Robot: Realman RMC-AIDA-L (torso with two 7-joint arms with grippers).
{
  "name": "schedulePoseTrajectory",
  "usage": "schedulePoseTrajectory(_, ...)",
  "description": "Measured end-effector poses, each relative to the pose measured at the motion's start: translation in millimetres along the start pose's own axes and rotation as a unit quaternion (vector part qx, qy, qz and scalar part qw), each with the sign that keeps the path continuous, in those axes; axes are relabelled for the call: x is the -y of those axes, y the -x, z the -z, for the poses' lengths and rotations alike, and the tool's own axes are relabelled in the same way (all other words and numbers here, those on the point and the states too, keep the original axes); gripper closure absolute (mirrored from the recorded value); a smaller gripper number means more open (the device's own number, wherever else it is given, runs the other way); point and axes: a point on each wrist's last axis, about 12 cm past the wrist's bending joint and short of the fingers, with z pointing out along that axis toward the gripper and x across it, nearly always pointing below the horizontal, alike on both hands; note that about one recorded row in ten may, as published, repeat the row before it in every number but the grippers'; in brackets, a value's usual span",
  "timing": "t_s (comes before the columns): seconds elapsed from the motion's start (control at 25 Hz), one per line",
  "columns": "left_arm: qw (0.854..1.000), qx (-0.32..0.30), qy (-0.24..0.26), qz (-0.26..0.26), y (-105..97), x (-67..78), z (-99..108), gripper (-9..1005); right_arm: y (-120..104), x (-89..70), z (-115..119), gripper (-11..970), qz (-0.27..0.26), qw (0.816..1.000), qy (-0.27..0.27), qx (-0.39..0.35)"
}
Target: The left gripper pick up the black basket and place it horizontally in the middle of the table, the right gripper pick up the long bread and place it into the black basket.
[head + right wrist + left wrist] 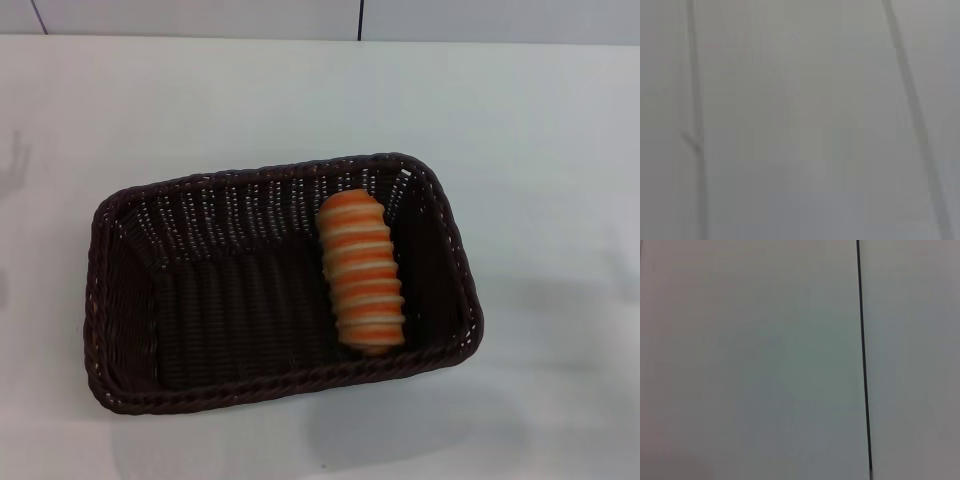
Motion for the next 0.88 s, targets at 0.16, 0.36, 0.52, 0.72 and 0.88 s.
schedulePoseTrajectory(0.16,1.000,-0.028,-0.007,0.001,-10,1.9,11,217,7,29.5,18,184,0.043,0.997,-0.065,0.002)
schedulePoseTrajectory(0.36,0.998,-0.054,-0.017,0.000,-17,0.9,21,216,13,51.9,30,185,0.047,0.982,-0.180,0.027)
schedulePoseTrajectory(0.52,0.998,-0.060,-0.009,0.002,-19,-1.9,25,216,14,57.7,33,184,0.044,0.975,-0.215,0.030)
schedulePoseTrajectory(0.72,0.998,-0.061,-0.008,0.014,-19,-2.0,25,215,10,59.3,37,184,0.040,0.973,-0.229,0.015)
schedulePoseTrajectory(0.88,0.998,-0.061,-0.008,0.021,-19,-2.0,25,215,9,59.6,37,184,0.036,0.972,-0.234,0.013)
